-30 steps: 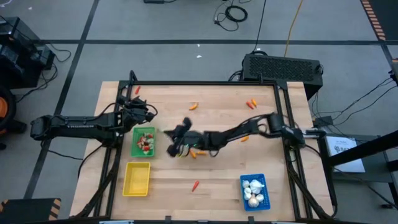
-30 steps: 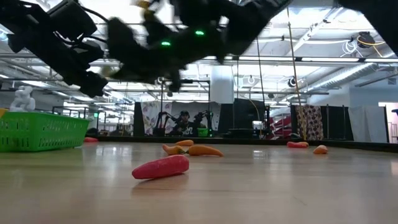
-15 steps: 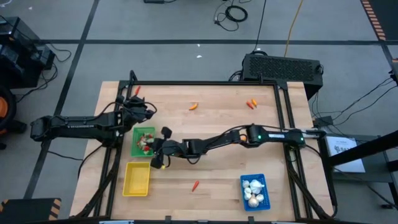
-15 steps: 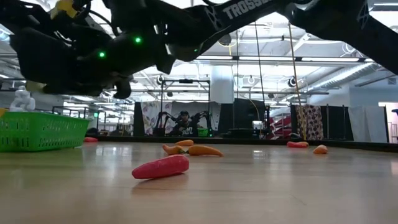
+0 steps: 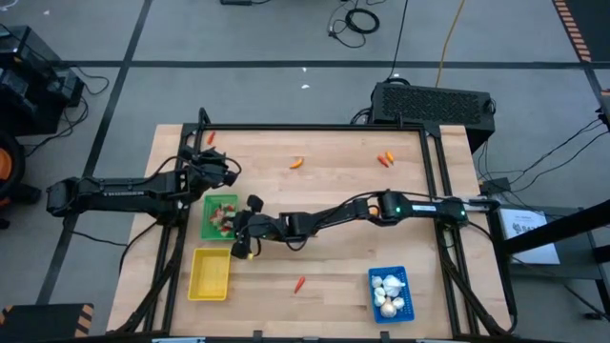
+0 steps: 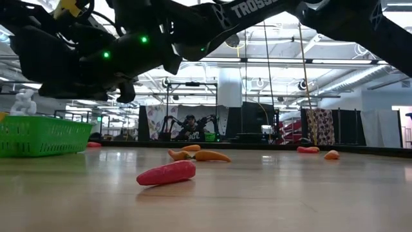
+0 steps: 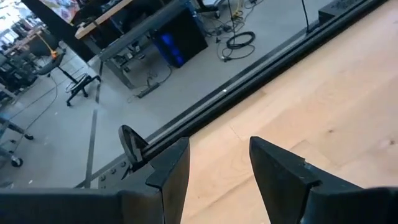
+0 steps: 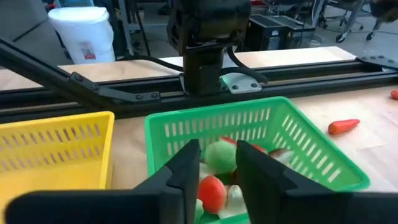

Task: Sort produce into baskets
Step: Put the yellow chili pepper into the yellow bin

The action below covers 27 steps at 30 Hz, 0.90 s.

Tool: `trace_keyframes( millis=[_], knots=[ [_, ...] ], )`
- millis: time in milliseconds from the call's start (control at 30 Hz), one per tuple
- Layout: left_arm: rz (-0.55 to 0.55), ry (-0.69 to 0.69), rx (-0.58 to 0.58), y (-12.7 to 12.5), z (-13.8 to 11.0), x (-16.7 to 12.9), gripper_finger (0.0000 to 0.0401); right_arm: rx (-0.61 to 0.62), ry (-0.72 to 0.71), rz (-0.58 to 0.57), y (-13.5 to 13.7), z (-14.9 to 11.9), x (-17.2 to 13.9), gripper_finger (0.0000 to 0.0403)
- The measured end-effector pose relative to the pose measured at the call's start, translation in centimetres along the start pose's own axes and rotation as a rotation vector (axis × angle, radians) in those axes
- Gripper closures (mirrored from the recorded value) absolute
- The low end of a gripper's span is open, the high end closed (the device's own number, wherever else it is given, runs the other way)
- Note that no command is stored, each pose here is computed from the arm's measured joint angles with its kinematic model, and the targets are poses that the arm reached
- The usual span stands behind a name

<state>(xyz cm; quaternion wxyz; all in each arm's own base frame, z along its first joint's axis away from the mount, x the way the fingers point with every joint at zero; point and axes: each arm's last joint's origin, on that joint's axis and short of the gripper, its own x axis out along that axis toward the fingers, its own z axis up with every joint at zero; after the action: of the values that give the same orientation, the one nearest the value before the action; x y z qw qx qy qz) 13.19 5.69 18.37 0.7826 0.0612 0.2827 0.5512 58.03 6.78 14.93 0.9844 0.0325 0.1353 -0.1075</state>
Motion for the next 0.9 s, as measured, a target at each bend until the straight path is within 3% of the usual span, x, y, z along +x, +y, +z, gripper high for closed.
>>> trace_keyframes(
  millis=[167,400,500,600,700,833,900],
  knots=[
    [-0.076,0.014,0.003,-0.2,-0.1,0.0,0.0225,-0.110,0.082,-0.007,-0.3,2.9,-1.9,0.0274],
    [-0.227,0.020,-0.017,-0.7,0.1,-0.1,0.0225,-0.301,0.388,-0.076,-1.5,9.6,-9.8,0.0272],
    [-0.403,0.024,-0.037,-1.2,0.3,-0.2,0.0225,-0.278,0.562,-0.103,-2.5,11.2,-13.9,0.0275],
    [-0.649,0.016,-0.070,-1.9,0.7,-0.7,0.0225,-0.235,0.733,-0.163,-3.2,11.8,-17.6,0.0277],
    [-0.884,-0.011,-0.119,-2.7,1.3,-1.6,0.0225,-0.234,0.861,-0.291,-2.9,11.4,-20.3,0.0277],
    [-1.128,-0.078,-0.144,-4.3,2.1,-3.4,0.0225,-0.323,0.865,-0.544,-1.3,10.6,-23.5,0.0277],
    [-1.222,-0.133,-0.126,-5.4,2.3,-4.6,0.0225,-0.330,0.812,-0.539,0.3,10.2,-24.2,0.0277]
  ],
)
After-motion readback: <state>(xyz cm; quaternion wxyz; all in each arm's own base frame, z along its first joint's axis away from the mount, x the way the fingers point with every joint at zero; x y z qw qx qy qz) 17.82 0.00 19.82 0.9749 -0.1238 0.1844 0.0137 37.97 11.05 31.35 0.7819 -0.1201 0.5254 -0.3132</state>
